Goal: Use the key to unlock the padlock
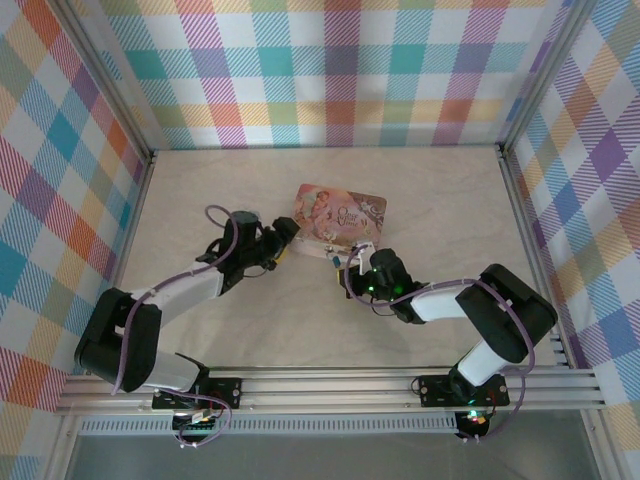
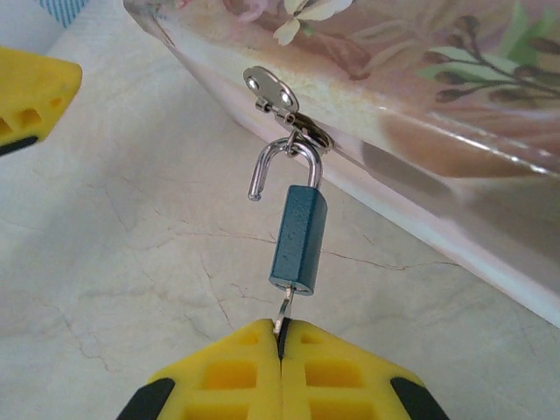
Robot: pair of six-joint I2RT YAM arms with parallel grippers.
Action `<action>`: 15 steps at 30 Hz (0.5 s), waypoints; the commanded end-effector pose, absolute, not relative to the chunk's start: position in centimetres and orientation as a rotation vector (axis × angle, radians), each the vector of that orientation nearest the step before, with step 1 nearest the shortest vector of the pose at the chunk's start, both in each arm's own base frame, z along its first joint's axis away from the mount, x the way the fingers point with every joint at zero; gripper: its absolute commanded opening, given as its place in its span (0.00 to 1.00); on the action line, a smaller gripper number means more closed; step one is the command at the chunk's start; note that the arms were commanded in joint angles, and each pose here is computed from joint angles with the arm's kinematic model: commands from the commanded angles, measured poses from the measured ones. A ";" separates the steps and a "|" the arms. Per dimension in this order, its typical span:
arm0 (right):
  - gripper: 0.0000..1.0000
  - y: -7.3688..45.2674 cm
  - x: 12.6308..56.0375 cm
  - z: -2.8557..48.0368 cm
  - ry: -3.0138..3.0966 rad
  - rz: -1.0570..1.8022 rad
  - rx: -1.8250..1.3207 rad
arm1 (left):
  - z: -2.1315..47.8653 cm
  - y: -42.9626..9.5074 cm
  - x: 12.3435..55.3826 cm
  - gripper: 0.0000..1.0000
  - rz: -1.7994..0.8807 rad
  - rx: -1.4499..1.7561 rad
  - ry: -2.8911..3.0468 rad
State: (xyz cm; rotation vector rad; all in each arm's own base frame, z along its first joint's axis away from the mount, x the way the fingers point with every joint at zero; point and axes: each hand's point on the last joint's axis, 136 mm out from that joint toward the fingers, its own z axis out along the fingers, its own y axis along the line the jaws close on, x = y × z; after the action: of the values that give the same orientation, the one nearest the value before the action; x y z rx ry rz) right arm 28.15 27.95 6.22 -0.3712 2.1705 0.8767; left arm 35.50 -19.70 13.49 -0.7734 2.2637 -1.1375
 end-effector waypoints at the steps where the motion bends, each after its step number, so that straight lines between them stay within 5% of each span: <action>1: 0.00 28.0 28.0 6.2 2.175 1.013 -0.247 | 13.8 -17.6 36.2 0.83 -1.044 -0.681 2.321; 15: 0.00 27.9 28.2 4.2 2.268 1.123 -0.075 | 12.8 -18.7 42.6 0.84 -1.098 -0.413 2.406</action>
State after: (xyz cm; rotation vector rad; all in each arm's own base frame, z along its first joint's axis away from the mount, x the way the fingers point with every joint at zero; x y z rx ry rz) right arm 28.16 28.26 5.19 -0.1444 2.2325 1.1027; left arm 41.94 -18.07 12.75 -0.5200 2.3803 -1.0428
